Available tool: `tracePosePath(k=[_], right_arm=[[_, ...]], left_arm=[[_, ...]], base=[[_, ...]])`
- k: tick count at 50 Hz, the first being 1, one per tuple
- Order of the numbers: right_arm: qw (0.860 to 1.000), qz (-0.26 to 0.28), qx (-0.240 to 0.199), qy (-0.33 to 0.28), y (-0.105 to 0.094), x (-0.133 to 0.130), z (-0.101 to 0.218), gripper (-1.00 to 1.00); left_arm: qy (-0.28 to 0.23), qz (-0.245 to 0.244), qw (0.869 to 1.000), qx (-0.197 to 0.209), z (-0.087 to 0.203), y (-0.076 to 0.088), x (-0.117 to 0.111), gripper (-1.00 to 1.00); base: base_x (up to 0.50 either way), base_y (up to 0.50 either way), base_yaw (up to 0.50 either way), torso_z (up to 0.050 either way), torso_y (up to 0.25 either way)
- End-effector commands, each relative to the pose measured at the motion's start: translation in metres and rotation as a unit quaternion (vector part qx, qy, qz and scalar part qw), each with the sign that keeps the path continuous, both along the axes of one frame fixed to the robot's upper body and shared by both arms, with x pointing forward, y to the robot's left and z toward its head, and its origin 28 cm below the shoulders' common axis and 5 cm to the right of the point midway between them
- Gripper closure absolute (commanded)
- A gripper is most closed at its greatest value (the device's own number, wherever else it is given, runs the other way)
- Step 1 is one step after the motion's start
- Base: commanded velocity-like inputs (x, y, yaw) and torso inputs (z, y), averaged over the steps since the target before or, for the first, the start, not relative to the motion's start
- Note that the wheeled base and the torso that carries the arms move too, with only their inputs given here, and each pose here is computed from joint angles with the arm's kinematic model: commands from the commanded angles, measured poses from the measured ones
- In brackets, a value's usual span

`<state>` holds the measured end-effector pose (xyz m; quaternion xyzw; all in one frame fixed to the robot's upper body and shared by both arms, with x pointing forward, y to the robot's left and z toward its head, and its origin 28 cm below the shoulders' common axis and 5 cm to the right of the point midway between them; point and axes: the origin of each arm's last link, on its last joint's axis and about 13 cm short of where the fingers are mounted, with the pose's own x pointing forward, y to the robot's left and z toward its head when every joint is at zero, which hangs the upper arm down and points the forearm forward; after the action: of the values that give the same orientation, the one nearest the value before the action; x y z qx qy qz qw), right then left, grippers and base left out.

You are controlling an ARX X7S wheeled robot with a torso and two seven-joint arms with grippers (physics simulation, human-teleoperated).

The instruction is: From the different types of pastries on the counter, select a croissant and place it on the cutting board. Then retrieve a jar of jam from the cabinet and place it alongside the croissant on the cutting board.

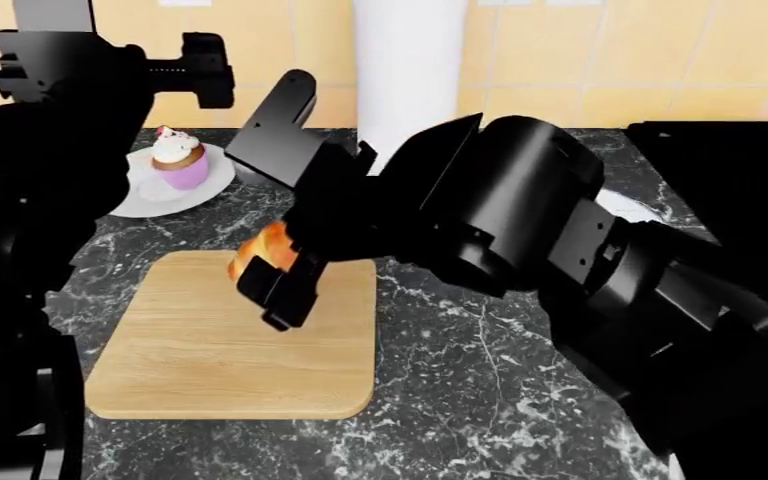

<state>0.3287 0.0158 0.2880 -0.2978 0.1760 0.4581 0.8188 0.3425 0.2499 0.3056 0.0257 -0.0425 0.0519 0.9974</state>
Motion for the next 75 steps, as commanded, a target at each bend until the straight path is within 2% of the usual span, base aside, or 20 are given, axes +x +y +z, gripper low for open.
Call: tracePosePath(k=[1, 23, 24, 42, 48, 51, 53, 57, 60, 63, 65, 72, 75], right_arm=[[1.000, 0.012, -0.012, 0.005, 0.009, 0.008, -0.010, 1.00], [0.999, 0.022, -0.032, 0.009, 0.008, 0.003, -0.016, 1.00], [0.999, 0.020, -0.031, 0.009, 0.008, 0.002, -0.015, -1.00], [1.000, -0.002, -0.014, -0.007, -0.003, -0.003, -0.002, -1.00], [0.998, -0.038, 0.008, -0.044, -0.012, -0.006, 0.013, -1.00], [0.994, -0.074, 0.039, -0.069, -0.023, -0.007, 0.025, -1.00], [0.989, -0.102, 0.064, -0.090, -0.034, -0.008, 0.035, -1.00], [0.968, -0.173, 0.084, -0.160, -0.056, -0.020, 0.047, -1.00], [0.948, -0.223, 0.130, -0.184, -0.074, -0.036, 0.053, -1.00], [0.927, -0.269, 0.150, -0.214, -0.090, -0.043, 0.052, -1.00], [0.915, -0.294, 0.154, -0.229, -0.100, -0.047, 0.051, -1.00], [0.891, -0.326, 0.172, -0.264, -0.117, -0.061, 0.046, -1.00], [0.870, -0.348, 0.160, -0.311, -0.121, -0.070, 0.047, -1.00]], left_arm=[[0.005, -0.007, 1.000, -0.003, -0.002, -0.002, 0.003, -1.00], [0.008, 0.000, 1.000, 0.007, -0.002, -0.004, 0.002, -1.00], [0.008, -0.001, 1.000, 0.007, -0.003, -0.004, 0.003, -1.00], [0.006, 0.000, 1.000, 0.016, -0.003, -0.005, 0.000, -1.00], [0.006, -0.007, 1.000, 0.011, 0.000, -0.005, -0.006, -1.00], [0.003, -0.014, 1.000, 0.009, 0.002, -0.006, -0.011, -1.00], [-0.001, -0.016, 1.000, 0.010, 0.003, -0.006, -0.014, -1.00], [-0.009, -0.019, 1.000, 0.009, 0.002, -0.006, -0.017, -1.00], [-0.020, -0.020, 0.999, 0.021, -0.003, -0.008, -0.019, -1.00], [-0.025, -0.022, 0.999, 0.025, -0.006, -0.010, -0.022, -1.00], [-0.029, -0.020, 0.999, 0.022, -0.006, -0.011, -0.023, -1.00], [-0.044, -0.021, 0.999, 0.009, -0.004, -0.013, -0.027, -1.00], [-0.057, -0.029, 0.998, -0.001, -0.004, -0.012, -0.029, -1.00]], base=[[0.00, 0.00, 0.00, 0.000, 0.000], [0.00, 0.00, 0.00, 0.000, 0.000], [0.00, 0.00, 0.00, 0.000, 0.000], [0.00, 0.00, 0.00, 0.000, 0.000], [0.00, 0.00, 0.00, 0.000, 0.000], [0.00, 0.00, 0.00, 0.000, 0.000], [0.00, 0.00, 0.00, 0.000, 0.000], [0.00, 0.00, 0.00, 0.000, 0.000], [0.00, 0.00, 0.00, 0.000, 0.000], [0.00, 0.00, 0.00, 0.000, 0.000], [0.00, 0.00, 0.00, 0.000, 0.000], [0.00, 0.00, 0.00, 0.000, 0.000], [0.00, 0.00, 0.00, 0.000, 0.000]])
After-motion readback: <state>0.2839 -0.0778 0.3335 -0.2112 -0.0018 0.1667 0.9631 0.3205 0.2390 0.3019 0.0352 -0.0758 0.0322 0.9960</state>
